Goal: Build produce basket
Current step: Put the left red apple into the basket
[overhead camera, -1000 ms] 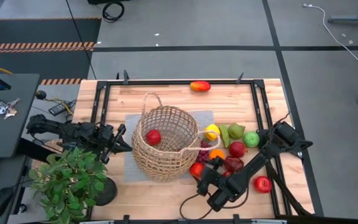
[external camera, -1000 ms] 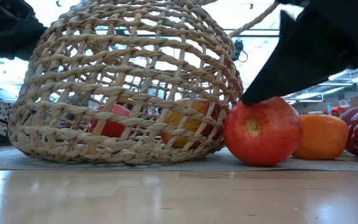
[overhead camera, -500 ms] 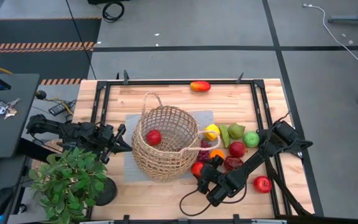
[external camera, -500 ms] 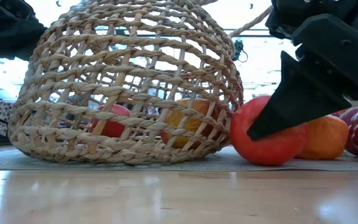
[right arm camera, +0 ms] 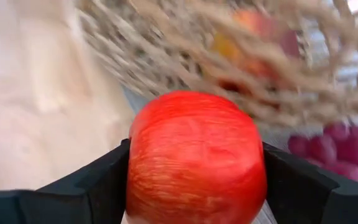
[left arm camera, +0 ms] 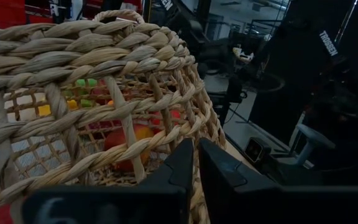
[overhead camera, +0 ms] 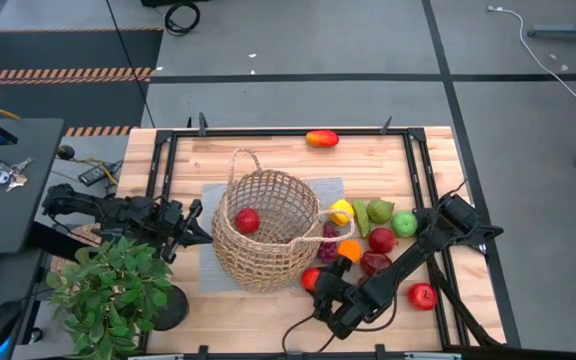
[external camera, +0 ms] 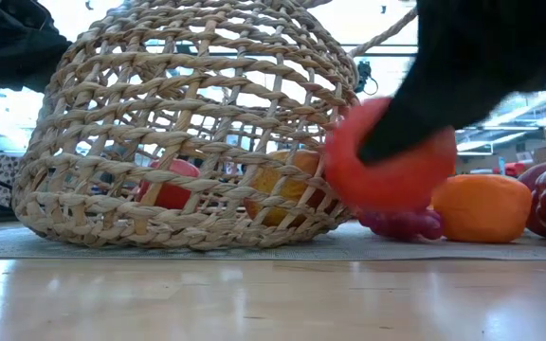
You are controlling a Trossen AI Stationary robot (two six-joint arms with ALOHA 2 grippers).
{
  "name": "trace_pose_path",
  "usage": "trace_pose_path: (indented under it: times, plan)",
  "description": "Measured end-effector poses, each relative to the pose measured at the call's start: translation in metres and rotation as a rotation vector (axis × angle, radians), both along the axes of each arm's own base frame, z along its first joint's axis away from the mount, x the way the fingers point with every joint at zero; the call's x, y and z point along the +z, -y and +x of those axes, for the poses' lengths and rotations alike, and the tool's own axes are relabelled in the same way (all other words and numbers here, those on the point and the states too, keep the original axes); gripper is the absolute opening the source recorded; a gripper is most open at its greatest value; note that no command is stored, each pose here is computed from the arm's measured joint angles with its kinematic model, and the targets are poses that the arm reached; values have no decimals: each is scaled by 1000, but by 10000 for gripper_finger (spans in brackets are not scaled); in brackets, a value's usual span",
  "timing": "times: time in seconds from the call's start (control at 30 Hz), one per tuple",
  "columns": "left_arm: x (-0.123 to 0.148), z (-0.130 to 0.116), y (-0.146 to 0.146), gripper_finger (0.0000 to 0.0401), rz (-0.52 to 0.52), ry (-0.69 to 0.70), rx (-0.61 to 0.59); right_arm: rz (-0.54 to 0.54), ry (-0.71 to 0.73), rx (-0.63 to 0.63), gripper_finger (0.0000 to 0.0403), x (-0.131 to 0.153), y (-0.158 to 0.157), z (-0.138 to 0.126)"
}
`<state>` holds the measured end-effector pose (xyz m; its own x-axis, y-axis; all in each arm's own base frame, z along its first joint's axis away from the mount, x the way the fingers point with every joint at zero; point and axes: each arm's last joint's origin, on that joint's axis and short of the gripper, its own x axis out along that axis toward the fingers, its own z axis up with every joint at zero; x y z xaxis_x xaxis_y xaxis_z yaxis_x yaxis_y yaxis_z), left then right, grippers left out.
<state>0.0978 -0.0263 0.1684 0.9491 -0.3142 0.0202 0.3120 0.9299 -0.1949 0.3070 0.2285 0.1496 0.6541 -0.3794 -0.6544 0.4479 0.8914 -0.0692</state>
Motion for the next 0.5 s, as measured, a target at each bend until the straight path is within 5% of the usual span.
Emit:
trace_pose_path:
  times: [0.3, 0.5]
  plan:
    - [0, 0, 0, 28, 0, 0, 0, -9, 54, 156, 311, 63, -32, 19]
    - [0, 0, 0, 35, 1, 0, 0, -152, 154, 254, 310, 113, -50, 24]
